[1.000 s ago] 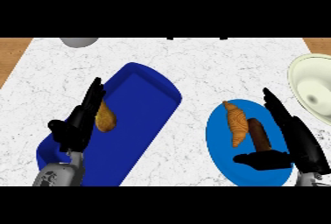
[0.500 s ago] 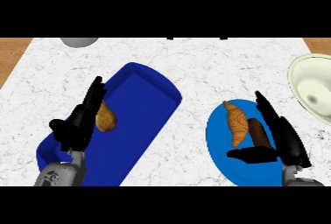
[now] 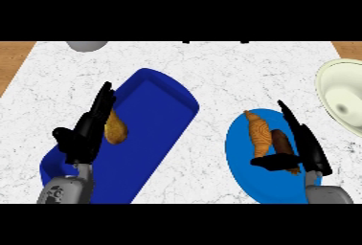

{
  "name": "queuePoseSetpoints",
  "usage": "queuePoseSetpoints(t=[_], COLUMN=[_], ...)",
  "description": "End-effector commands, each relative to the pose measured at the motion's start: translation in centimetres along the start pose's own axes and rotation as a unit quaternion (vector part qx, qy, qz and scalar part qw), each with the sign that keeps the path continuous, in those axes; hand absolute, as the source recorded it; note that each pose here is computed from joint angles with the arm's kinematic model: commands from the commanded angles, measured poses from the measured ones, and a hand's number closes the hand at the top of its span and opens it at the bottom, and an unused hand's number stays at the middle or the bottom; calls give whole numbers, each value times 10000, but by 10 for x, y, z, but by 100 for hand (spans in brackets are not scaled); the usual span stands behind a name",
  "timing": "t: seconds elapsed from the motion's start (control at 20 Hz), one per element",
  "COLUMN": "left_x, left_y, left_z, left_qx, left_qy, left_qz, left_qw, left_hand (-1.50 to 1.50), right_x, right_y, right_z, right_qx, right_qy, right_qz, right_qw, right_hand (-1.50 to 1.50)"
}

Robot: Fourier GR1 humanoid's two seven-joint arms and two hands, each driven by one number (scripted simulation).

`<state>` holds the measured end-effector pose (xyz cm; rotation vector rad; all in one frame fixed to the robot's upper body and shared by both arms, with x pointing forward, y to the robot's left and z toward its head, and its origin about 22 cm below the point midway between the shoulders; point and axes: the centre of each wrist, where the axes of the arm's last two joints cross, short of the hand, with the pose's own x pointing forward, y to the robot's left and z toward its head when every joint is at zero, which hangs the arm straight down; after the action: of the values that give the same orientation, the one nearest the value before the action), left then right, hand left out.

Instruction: Pick the croissant from the plate and place it in the bowl

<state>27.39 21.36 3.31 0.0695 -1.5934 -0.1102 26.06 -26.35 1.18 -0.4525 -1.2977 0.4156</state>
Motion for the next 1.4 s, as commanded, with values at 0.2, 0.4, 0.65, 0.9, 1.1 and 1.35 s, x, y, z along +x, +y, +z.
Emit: queuePoseSetpoints(t=[0.2, 0.4, 0.65, 0.9, 1.1, 1.35], left_x=[-11, -16, -6, -14, -12, 7], left_y=[12, -8, 6, -11, -2, 2], left_z=[3, -9, 7, 3, 8, -4], left_qx=[-61, -29, 14, 70, 34, 114], left_qy=[15, 39, 40, -27, 77, -11], left_qz=[22, 59, -35, 40, 46, -43], left_qw=[10000, 10000, 10000, 10000, 10000, 9999], left_hand=[0, 0, 0, 0, 0, 0], right_x=[-7, 3, -1, -19, -43, -38], right_y=[24, 21, 36, 8, -38, -71], right_z=[-25, -14, -3, 17, 60, 80], right_qx=[454, 733, 877, 1389, 2328, 1839], right_qy=[-165, -749, -746, -1174, -1794, -2903], right_qz=[207, 902, 755, 581, 334, -273], right_qw=[9986, 9904, 9905, 9816, 9553, 9387], right_hand=[150, 150, 150, 150, 150, 150])
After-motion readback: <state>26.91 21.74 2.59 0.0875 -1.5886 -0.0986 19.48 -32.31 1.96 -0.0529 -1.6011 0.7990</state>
